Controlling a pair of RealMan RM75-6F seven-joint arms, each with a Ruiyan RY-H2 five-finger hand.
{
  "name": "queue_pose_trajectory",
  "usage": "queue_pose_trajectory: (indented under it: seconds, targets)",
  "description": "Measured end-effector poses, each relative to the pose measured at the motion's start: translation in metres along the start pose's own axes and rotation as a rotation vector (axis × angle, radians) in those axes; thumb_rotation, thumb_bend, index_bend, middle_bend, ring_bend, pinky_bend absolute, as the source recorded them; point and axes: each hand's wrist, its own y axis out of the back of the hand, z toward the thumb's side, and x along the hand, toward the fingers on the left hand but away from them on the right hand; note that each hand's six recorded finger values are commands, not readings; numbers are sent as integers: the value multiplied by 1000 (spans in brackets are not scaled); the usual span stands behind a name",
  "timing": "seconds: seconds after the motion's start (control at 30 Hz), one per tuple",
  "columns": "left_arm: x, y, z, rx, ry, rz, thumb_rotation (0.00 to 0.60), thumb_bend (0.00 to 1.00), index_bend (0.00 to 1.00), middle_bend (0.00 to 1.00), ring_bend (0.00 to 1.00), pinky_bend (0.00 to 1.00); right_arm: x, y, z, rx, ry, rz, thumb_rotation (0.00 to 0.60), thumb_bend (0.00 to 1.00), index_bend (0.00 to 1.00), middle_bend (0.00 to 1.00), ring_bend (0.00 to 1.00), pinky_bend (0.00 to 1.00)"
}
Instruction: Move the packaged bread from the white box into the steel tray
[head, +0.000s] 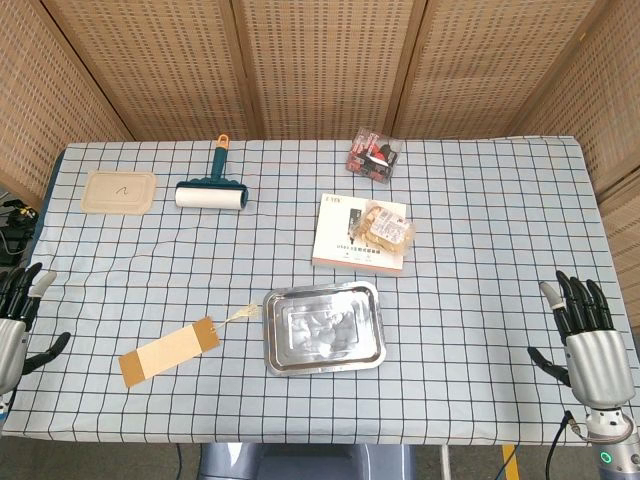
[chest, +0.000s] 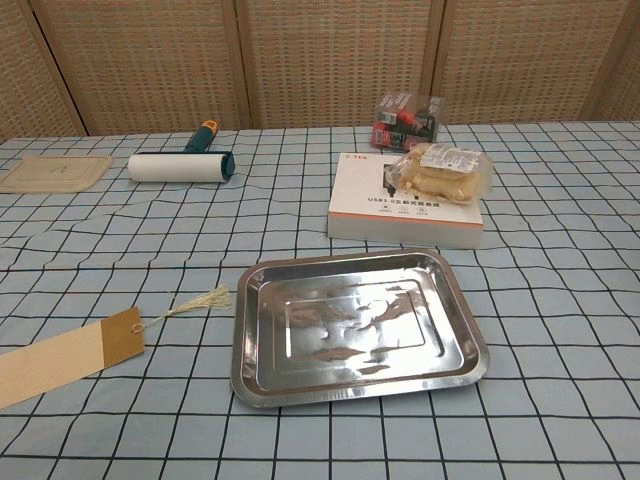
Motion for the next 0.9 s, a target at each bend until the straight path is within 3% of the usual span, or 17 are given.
queue_pose_trajectory:
  seconds: [0.9]
  targets:
    - [-3, 3, -3, -8, 15, -1, 600, 240, 0, 0, 0, 0, -6, -9, 5, -32, 19, 43, 600, 79, 33, 0, 0, 0]
